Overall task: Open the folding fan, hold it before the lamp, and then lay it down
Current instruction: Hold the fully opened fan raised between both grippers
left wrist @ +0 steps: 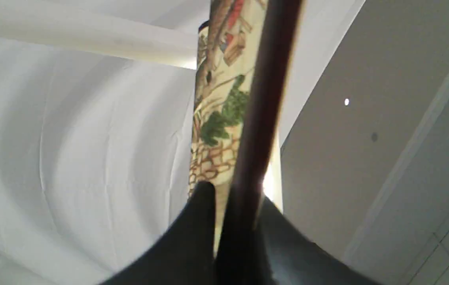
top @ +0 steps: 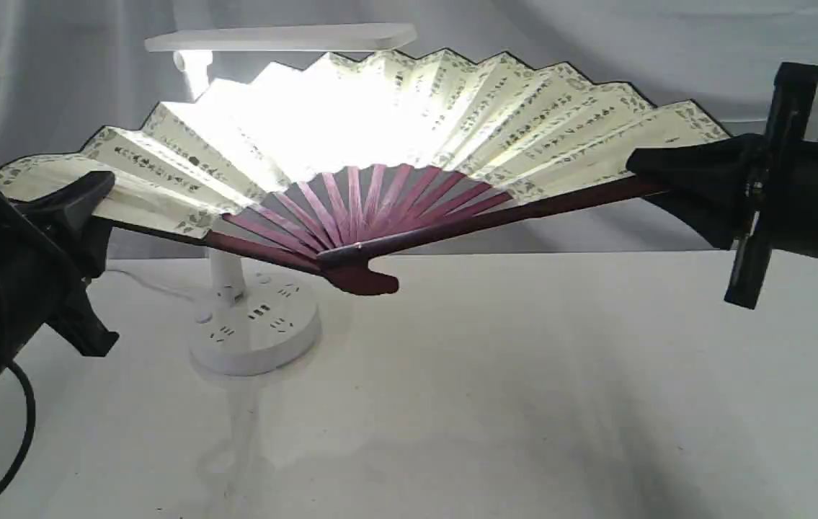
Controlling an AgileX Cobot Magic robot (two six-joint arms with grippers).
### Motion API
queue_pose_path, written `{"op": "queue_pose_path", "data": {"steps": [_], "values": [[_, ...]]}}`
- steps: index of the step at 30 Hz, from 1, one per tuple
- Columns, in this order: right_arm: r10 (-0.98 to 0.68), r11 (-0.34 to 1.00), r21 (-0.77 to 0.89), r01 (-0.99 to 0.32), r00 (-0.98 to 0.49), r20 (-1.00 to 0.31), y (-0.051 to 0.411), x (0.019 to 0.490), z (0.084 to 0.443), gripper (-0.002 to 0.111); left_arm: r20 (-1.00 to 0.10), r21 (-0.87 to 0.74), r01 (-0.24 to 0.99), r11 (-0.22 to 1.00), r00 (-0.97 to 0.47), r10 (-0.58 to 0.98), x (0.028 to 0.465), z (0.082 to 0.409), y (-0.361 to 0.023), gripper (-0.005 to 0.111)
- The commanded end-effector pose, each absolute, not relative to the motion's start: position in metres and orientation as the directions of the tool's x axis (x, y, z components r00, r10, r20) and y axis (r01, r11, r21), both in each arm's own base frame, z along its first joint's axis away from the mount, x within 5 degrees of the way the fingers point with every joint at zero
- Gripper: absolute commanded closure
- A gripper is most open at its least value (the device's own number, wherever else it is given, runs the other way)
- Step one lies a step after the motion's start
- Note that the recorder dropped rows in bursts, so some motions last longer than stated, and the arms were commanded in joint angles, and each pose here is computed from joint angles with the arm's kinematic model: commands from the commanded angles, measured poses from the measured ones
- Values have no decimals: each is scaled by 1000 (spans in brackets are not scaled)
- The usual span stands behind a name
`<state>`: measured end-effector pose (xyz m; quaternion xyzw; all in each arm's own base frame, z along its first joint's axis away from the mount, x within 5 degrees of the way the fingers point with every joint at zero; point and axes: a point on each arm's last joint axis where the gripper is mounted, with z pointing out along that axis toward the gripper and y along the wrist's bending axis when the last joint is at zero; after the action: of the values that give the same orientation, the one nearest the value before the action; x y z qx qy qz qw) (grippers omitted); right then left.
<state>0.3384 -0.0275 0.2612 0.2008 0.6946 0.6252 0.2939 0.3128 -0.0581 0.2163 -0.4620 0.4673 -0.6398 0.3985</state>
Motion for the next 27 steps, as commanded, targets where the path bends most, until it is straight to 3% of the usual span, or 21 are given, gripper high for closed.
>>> {"op": "queue_pose_path", "data": {"steps": [1, 27], "values": [[646, 226, 968, -106, -728, -231, -31, 339, 257, 108, 348, -909, 168, -380, -191, -918, 315, 231, -45, 107], [648, 227, 968, -103, -726, -229, -31, 339, 256, 108, 365, -903, 165, -397, -194, -910, 315, 231, -45, 107]]}}
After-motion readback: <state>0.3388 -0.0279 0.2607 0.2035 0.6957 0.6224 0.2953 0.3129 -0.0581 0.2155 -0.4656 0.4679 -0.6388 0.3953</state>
